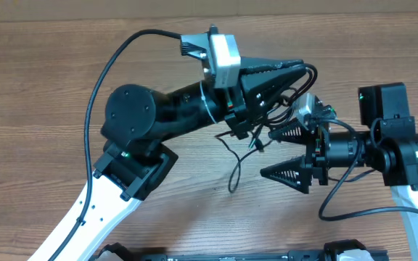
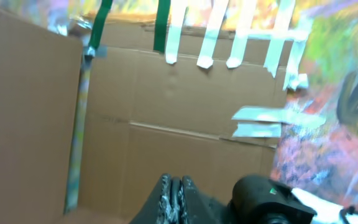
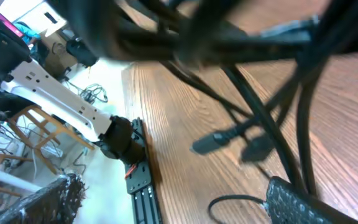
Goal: Untangle cables
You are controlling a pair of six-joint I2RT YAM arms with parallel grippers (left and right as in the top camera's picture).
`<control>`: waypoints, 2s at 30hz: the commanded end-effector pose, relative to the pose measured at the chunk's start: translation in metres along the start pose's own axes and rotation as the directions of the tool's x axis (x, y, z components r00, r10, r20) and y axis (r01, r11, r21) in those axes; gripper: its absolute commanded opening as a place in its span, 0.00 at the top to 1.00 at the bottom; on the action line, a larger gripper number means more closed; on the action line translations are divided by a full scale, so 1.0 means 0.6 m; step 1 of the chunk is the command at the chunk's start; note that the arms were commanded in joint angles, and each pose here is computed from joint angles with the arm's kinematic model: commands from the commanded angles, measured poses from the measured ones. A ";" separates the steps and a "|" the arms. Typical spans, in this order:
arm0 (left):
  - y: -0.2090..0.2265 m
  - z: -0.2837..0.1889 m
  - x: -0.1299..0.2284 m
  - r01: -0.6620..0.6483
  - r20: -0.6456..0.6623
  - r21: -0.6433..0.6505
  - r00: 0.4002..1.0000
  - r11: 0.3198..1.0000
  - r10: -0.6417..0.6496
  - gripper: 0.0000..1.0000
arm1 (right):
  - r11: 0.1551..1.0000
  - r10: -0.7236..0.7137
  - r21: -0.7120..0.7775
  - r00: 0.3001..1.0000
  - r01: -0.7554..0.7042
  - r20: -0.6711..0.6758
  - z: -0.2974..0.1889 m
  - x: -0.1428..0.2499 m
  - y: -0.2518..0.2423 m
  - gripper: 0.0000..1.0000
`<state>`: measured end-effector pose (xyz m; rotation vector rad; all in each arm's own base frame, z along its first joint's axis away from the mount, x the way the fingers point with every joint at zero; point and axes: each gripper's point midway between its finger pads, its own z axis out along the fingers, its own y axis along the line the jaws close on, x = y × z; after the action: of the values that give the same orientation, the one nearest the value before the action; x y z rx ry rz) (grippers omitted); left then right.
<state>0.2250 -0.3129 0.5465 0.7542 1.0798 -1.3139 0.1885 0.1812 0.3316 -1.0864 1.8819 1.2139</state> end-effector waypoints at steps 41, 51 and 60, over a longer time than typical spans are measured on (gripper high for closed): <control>0.207 -0.125 0.040 0.074 -0.139 -0.449 0.979 0.891 -0.152 0.96 | 0.806 0.228 0.575 0.970 -0.142 -0.079 -0.069 0.049 -0.120 0.89; 0.127 -0.101 0.045 0.094 -0.215 -0.182 0.967 0.979 -0.133 0.96 | 0.751 0.311 0.592 0.947 -0.294 0.076 -0.074 0.020 -0.135 0.00; -0.004 -0.103 0.024 0.101 -0.280 0.238 0.960 0.966 -0.032 0.96 | 0.924 -0.165 0.351 0.986 0.150 0.011 -0.037 -0.051 -0.071 0.02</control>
<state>0.2346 -0.2652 0.5063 1.0073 1.2183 -1.3938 0.2595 0.1388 0.3299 -0.6834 2.0924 0.7102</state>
